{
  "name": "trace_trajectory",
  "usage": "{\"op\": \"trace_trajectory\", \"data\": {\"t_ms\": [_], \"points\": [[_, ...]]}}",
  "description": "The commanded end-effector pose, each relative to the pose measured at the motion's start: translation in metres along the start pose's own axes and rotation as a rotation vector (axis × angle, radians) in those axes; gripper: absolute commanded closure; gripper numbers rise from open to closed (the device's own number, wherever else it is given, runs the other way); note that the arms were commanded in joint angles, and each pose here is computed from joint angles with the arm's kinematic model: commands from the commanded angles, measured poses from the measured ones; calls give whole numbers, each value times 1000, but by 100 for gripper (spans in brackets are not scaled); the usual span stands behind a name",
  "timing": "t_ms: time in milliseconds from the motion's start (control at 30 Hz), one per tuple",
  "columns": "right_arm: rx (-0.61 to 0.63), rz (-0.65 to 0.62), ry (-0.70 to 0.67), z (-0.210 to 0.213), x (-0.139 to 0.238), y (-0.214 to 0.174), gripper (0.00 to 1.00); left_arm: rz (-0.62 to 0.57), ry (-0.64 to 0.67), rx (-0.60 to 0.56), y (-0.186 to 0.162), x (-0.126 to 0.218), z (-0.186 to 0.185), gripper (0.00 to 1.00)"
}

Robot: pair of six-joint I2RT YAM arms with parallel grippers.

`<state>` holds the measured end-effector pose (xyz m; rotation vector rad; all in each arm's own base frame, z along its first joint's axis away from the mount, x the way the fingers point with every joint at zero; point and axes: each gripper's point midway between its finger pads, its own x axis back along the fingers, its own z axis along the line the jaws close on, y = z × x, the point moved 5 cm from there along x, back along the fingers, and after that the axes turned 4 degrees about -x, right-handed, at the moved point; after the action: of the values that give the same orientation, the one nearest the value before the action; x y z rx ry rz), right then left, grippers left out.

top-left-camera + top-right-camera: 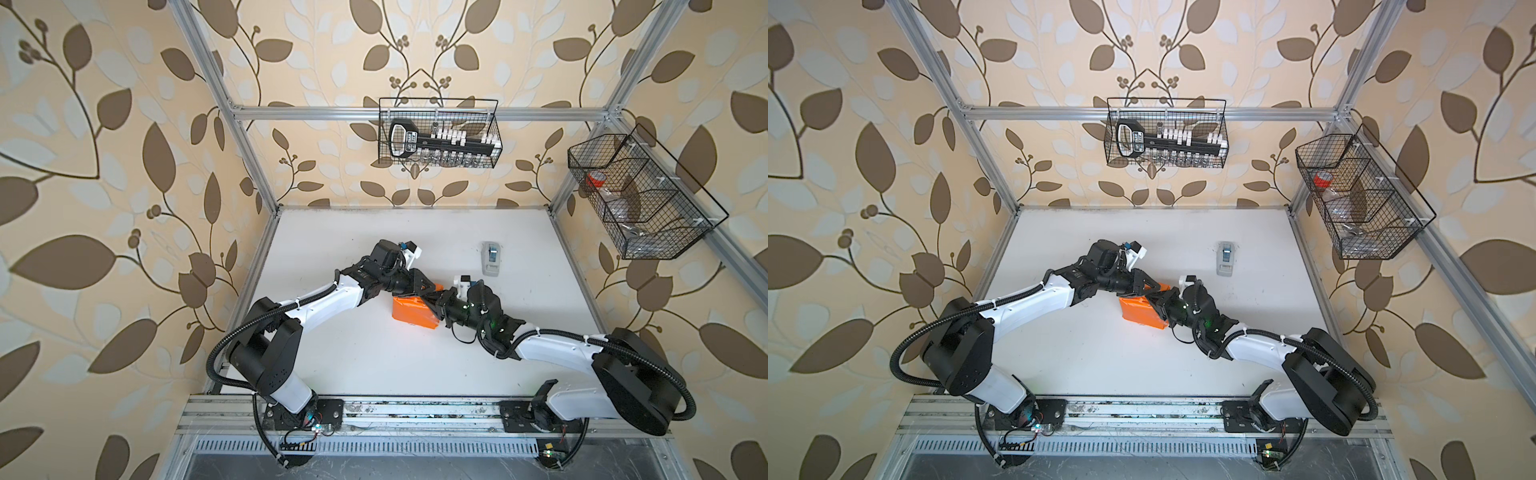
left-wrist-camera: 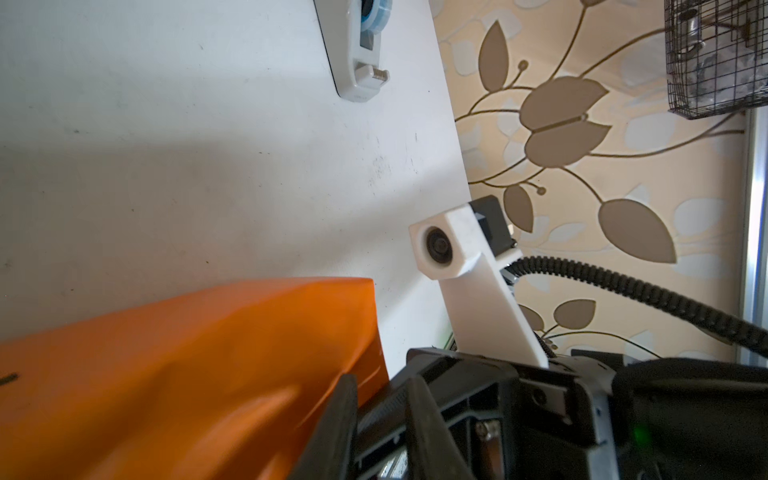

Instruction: Wrap the gift box in paper

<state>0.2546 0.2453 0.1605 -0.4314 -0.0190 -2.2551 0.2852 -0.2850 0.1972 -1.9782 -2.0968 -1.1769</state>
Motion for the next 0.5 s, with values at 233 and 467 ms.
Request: {"op": "trace_trajectory", "data": {"t_ms": [233,467], "points": [[-86,-24,-172,-41,1,1,87,-68,-13,-44,5,29,-20,72],[-93,-31,-187,-44,3,1,86,-42,-1,-22,-3,24,-10,71]]}}
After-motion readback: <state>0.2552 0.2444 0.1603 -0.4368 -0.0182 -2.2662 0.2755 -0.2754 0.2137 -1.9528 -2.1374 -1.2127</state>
